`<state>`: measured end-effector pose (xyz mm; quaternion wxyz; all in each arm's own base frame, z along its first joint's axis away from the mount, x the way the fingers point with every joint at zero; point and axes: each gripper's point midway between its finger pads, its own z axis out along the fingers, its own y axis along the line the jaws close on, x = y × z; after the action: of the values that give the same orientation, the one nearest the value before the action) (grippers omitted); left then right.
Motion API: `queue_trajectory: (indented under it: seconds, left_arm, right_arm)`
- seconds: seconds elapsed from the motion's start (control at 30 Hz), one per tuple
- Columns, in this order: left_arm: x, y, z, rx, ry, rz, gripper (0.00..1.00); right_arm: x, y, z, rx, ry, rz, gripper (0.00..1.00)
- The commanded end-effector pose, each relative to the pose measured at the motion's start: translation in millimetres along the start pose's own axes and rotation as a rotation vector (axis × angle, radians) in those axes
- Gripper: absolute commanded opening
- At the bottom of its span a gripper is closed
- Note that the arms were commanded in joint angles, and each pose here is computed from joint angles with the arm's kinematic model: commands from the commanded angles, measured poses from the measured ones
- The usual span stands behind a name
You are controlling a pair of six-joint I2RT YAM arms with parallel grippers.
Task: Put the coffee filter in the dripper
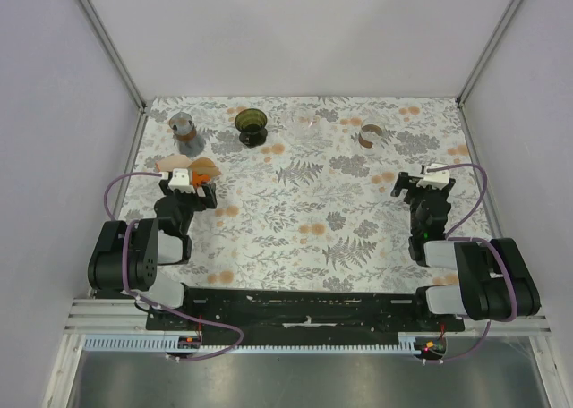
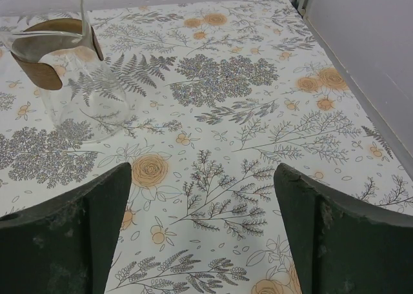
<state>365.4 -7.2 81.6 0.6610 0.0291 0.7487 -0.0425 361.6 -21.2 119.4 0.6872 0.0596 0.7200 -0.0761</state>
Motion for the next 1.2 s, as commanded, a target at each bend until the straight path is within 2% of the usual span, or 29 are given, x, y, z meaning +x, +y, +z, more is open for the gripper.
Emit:
queue_trajectory:
  seconds: [0.0,0.07,0.17,0.27,0.4,0.63,0.77,1.0,1.1,1.17]
  left_arm:
    - [-16,2,6,-0.011,-0.047,0.012,1.0]
    - [-16,2,6,-0.011,-0.047,0.012,1.0]
    - [-16,1,6,-0.01,-0.044,0.011,1.0]
    - [-17,-5,5,0.025,-0.053,0.014,1.0]
    - [-36,-17,1,0.104,-0.07,0.071,1.0]
    - [-60,-30,-3,0.226,0.105,0.131,0.99]
    - [-74,-47,-27,0.354,0.251,0.17,0.92]
    - [-132,-51,-47,0.377,0.378,0.136,0.91]
    - [-162,-42,-31,0.333,0.424,0.112,0.9]
    - [-173,-21,-9,0.211,0.452,0.09,0.86]
  right_arm:
    - [-14,3,0,-0.023,-0.055,0.005,0.98]
    - [-24,10,-1,-0.068,-0.053,-0.014,0.98]
    - [-40,7,3,-0.046,0.005,-0.018,0.98]
    - [-66,14,2,-0.067,0.052,0.059,0.98]
    - [-109,38,-5,-0.202,0.063,0.125,0.98]
    - [-177,64,-31,-0.36,0.07,0.213,0.98]
    - [-206,78,-54,-0.469,0.085,0.227,0.98]
    - [-228,82,-79,-0.532,0.083,0.208,0.98]
    - [-227,79,-82,-0.52,0.076,0.2,0.98]
    - [-223,78,-80,-0.517,0.084,0.191,0.98]
